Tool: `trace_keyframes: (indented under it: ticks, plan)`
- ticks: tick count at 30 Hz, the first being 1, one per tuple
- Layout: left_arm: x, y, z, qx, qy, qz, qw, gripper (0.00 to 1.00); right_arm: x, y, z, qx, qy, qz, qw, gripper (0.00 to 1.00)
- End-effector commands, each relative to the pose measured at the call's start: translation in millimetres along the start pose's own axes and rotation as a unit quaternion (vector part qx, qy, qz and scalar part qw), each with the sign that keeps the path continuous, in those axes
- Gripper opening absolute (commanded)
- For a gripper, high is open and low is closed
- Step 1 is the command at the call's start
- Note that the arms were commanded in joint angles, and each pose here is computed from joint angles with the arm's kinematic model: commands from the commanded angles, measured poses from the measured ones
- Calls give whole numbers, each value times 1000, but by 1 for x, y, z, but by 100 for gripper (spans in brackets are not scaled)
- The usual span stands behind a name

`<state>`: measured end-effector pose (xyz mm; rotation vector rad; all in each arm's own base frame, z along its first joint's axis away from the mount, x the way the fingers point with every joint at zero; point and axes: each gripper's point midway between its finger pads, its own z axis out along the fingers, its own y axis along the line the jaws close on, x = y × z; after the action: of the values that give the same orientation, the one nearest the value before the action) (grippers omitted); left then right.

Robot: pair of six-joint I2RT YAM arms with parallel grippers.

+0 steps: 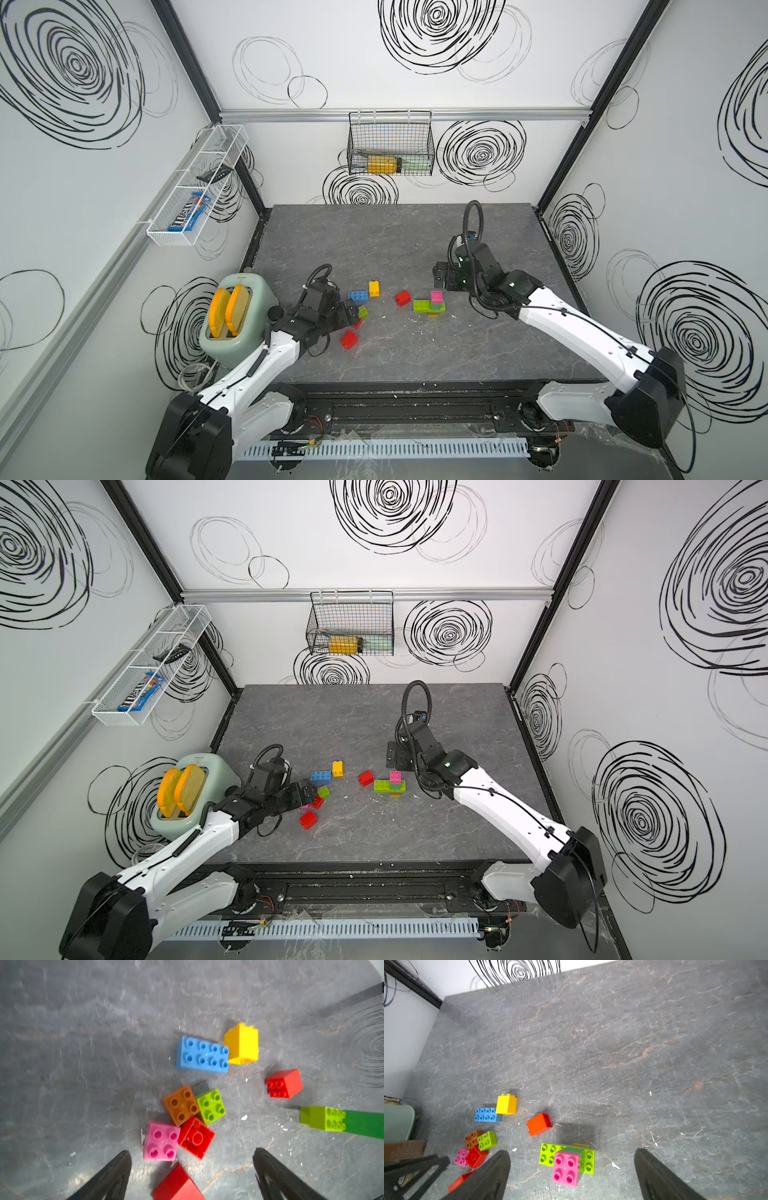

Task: Assemble the number 4 with lego
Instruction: Move the lego brick at the center of the board.

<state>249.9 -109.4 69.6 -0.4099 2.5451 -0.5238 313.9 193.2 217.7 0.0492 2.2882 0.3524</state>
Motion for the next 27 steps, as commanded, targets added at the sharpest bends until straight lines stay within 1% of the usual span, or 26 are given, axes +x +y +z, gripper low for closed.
trace_keyframes:
  ticks: [1,5,8,10,13,16,19,21,24,27]
  plan:
    - [30,4,2,-6,43,-40,998,96,-35,-2,-14,-14,-85,16,996,98]
    - [38,2,4,-4,67,-33,997,96,-37,-6,-19,-38,-92,20,995,98]
    - [51,8,11,-20,104,-32,994,96,-34,-9,-19,-53,-87,14,995,97]
    - [57,6,14,-17,119,-31,992,96,-31,-11,-18,-59,-82,5,995,98]
    - [56,-16,15,29,122,-19,992,96,-23,-9,-15,-72,-71,-19,995,98]
    - [58,-35,20,53,134,5,989,96,-17,6,-16,-119,-66,-54,989,98]
    - [63,-58,28,87,153,21,984,96,-14,12,-16,-139,-68,-56,986,98]
    - [65,-77,32,112,158,39,980,96,-13,12,-16,-140,-66,-57,986,98]
    - [64,-99,35,126,152,72,978,96,-12,12,-17,-140,-64,-58,986,98]
    - [61,-111,37,132,143,103,975,96,-8,13,-17,-148,-63,-64,985,98]
